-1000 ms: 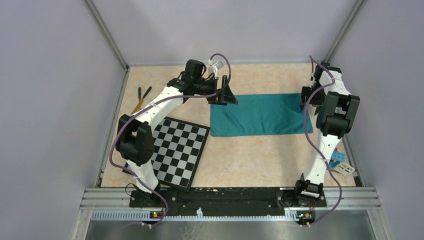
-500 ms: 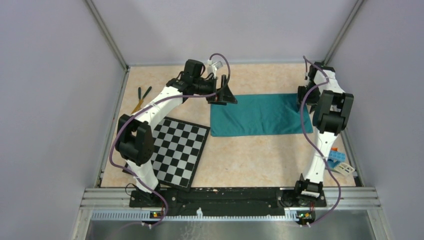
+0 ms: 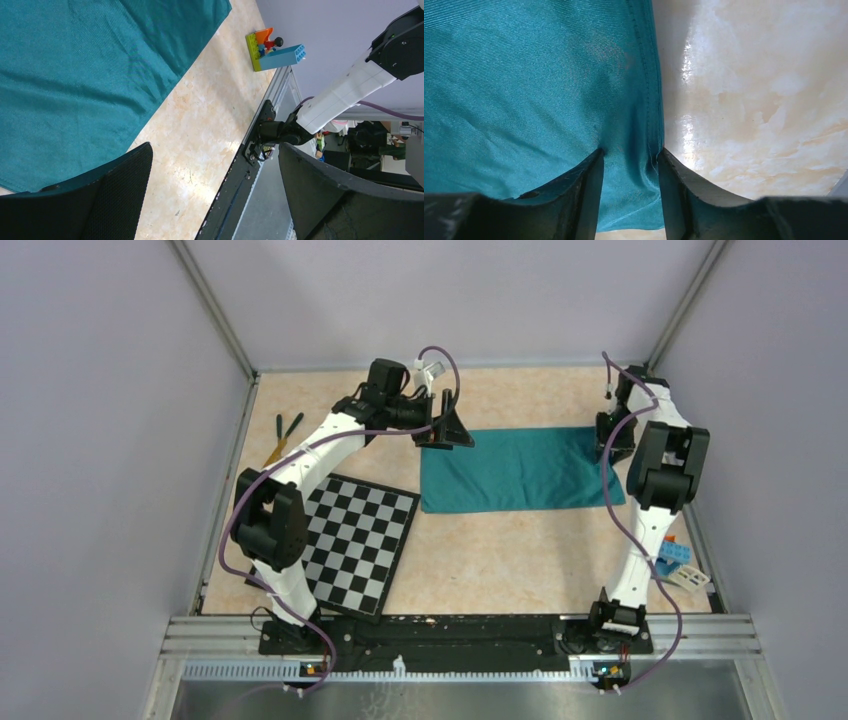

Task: Fold the napkin into a case and place the utensils inside
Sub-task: Pick up the rectangle-folded napkin from the corner of the board.

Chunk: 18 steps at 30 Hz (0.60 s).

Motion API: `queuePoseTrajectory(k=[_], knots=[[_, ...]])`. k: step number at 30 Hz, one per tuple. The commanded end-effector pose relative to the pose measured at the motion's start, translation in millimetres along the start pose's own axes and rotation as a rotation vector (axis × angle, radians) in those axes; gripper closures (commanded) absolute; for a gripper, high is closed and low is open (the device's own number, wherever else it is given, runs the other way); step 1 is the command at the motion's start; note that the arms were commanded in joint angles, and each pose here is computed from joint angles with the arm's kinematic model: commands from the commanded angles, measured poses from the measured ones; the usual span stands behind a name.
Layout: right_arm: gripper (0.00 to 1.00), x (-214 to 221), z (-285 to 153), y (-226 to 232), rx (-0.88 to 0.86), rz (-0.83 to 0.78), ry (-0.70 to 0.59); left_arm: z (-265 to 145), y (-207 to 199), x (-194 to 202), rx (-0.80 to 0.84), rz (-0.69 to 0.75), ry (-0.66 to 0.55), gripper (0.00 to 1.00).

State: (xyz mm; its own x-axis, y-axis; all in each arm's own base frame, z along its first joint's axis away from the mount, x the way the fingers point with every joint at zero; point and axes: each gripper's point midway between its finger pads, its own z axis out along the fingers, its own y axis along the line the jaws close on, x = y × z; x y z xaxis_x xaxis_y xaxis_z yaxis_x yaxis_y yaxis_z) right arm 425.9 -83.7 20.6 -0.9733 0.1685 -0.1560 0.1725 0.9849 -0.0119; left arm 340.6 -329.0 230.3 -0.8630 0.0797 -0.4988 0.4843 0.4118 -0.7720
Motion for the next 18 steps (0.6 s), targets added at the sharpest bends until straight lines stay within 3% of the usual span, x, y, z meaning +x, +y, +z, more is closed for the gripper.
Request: queuePoseTrajectory(k=[1, 6, 9, 18], knots=[[0.6, 19, 41, 18, -0.068, -0.039, 0.075, -5, -11, -7, 0.036, 0.049, -0.024, 0.01], [0.82, 12, 33, 16, -0.059, -0.042, 0.046, -5, -12, -7, 0.04, 0.046, -0.021, 0.01], [1.0, 2, 17, 10, -0.018, -0.031, 0.002, -5, -12, -6, 0.043, 0.044, -0.019, 0.01], [1.0, -13, -63, -53, 0.383, 0.056, -0.197, -7, -14, -8, 0.036, 0.055, -0.03, 0.01]])
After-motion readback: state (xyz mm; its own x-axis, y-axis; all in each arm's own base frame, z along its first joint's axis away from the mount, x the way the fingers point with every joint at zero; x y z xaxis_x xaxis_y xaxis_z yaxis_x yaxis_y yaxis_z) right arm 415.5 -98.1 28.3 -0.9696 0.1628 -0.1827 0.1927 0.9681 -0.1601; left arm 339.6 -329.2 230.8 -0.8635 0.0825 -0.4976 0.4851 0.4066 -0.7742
